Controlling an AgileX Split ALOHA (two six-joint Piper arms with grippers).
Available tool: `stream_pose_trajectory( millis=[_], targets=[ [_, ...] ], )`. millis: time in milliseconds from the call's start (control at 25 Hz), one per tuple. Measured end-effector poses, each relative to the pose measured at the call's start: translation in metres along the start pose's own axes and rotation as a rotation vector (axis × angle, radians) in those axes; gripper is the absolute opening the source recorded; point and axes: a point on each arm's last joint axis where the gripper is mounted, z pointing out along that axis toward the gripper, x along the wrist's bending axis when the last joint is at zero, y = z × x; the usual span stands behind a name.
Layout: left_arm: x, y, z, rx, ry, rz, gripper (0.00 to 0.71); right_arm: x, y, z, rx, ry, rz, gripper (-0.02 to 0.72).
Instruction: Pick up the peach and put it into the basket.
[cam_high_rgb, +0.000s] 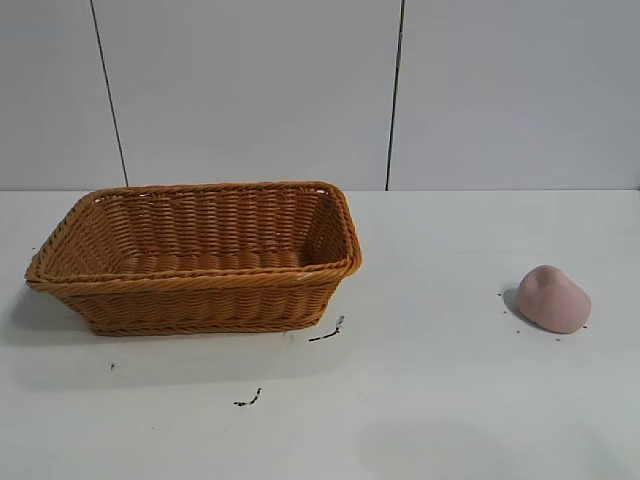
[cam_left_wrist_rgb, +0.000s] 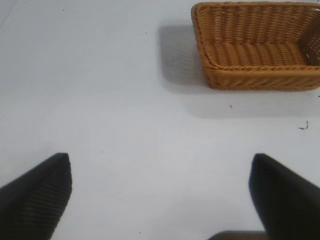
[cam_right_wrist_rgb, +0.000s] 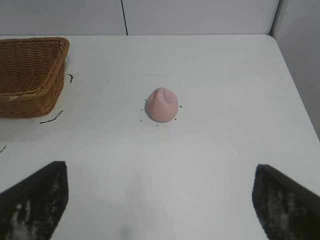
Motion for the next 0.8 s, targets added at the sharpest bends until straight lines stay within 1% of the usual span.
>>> stream_pose_trajectory(
  millis=[520,680,800],
  targets=[
    [0.0,0.0,0.0,0.0,0.0,0.0,0.693,0.0,0.002,0.0,0.0,0.0,0.0,0.696],
    [0.0,0.0,0.0,0.0,0.0,0.0,0.693,-0.002,0.031,0.006,0.017,-0.008,-0.002,0.696],
    [0.0,0.0,0.0,0.0,0.0,0.0,0.693,-0.004,0.063,0.026,0.069,-0.017,-0.004,0.696]
  ],
)
